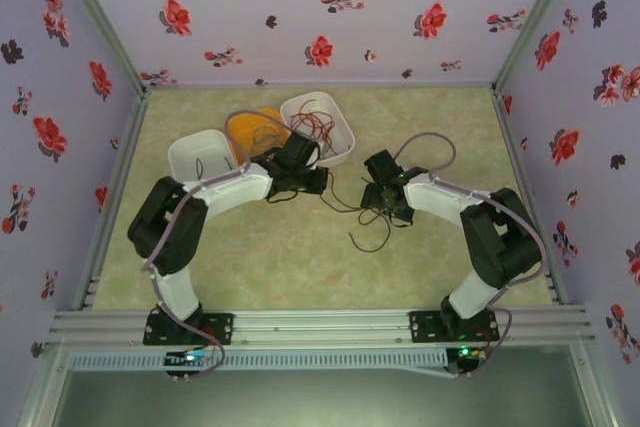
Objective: Untangle the cables
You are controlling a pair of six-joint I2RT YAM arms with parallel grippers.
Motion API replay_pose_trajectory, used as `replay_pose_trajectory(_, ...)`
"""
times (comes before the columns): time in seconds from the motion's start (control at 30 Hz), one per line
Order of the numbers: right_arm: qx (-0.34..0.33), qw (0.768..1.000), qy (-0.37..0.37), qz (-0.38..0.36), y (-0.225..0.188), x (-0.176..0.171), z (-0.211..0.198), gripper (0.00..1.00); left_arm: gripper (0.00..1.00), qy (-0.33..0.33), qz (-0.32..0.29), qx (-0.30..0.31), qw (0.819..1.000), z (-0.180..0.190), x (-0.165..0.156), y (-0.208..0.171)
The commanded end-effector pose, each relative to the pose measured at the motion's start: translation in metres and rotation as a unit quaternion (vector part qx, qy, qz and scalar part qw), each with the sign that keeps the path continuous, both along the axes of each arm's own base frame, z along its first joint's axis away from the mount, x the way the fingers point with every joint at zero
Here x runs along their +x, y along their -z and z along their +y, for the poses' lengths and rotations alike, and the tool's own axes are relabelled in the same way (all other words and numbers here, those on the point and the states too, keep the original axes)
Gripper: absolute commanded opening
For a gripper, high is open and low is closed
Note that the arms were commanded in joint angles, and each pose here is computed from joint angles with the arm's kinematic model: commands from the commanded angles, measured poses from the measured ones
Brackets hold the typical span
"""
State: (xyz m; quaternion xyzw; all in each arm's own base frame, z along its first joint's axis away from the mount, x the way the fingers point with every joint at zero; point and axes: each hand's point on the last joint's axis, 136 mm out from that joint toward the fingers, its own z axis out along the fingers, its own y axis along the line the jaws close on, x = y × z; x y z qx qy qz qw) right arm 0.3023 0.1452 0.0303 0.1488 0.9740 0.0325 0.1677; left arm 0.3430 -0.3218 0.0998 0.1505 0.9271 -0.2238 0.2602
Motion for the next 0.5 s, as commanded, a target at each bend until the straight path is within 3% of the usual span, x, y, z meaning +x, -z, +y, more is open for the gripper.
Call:
replay_pose_trajectory(0.0, -0.025, 1.000, 0.003, 0.005, 0.005, -0.002, -0.011, 0.84, 0.00, -0.028, -0.039, 0.020, 0.999, 0.028, 0.006, -0.023)
replay_pose_trajectory(0.47, -0.026, 0.999, 0.008, 0.018, 0.017, -0.005, -0.014, 0.81, 0.00, -0.077, -0.113, 0.002, 0.991, 0.074, 0.006, -0.075)
